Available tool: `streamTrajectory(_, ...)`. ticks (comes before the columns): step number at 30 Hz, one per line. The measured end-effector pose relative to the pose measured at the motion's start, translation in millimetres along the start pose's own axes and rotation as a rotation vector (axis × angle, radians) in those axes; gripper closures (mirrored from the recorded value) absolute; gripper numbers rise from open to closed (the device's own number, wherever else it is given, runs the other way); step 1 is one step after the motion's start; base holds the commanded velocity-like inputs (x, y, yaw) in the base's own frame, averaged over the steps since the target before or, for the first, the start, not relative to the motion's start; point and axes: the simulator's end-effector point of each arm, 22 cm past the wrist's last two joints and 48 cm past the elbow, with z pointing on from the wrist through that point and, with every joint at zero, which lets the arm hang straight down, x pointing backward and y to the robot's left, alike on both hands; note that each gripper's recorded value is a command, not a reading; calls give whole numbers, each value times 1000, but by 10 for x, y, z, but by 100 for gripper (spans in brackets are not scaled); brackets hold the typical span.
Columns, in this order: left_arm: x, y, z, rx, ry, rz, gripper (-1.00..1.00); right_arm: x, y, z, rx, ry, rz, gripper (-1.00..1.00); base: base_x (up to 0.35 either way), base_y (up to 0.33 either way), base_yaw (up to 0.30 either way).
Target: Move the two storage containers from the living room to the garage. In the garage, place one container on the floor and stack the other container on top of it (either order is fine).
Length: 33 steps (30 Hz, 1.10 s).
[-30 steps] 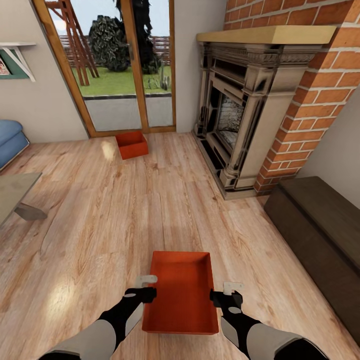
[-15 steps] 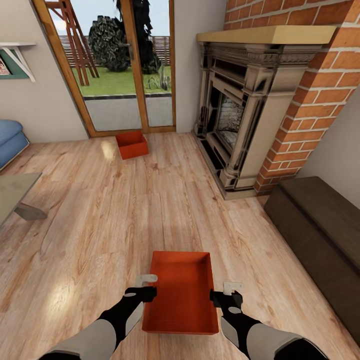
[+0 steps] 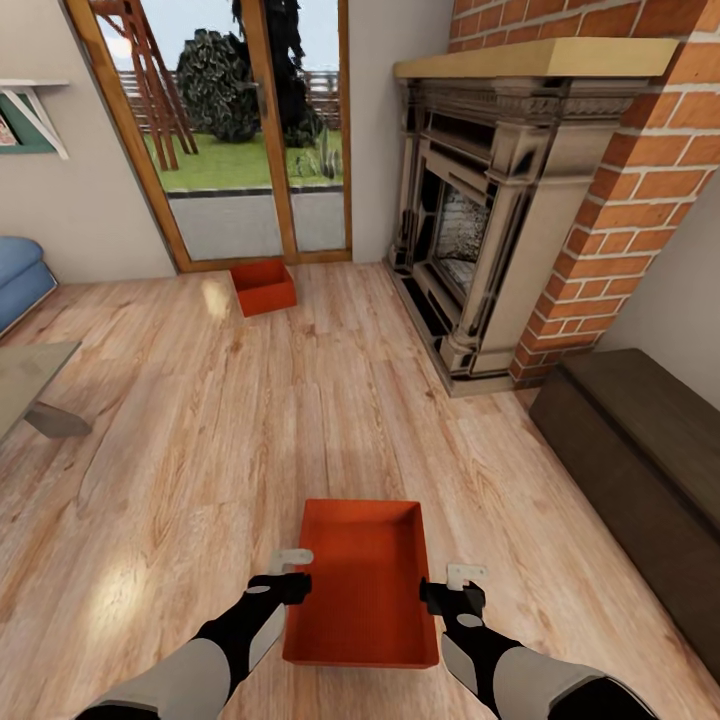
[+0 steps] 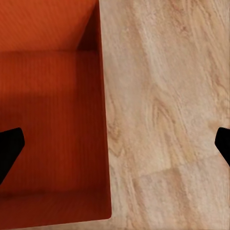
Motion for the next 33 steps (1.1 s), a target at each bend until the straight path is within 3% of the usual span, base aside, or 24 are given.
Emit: streamTrajectory(33, 405, 61, 538, -7, 19, 5, -100, 444, 20, 468, 1, 4, -6, -100, 0, 0, 0)
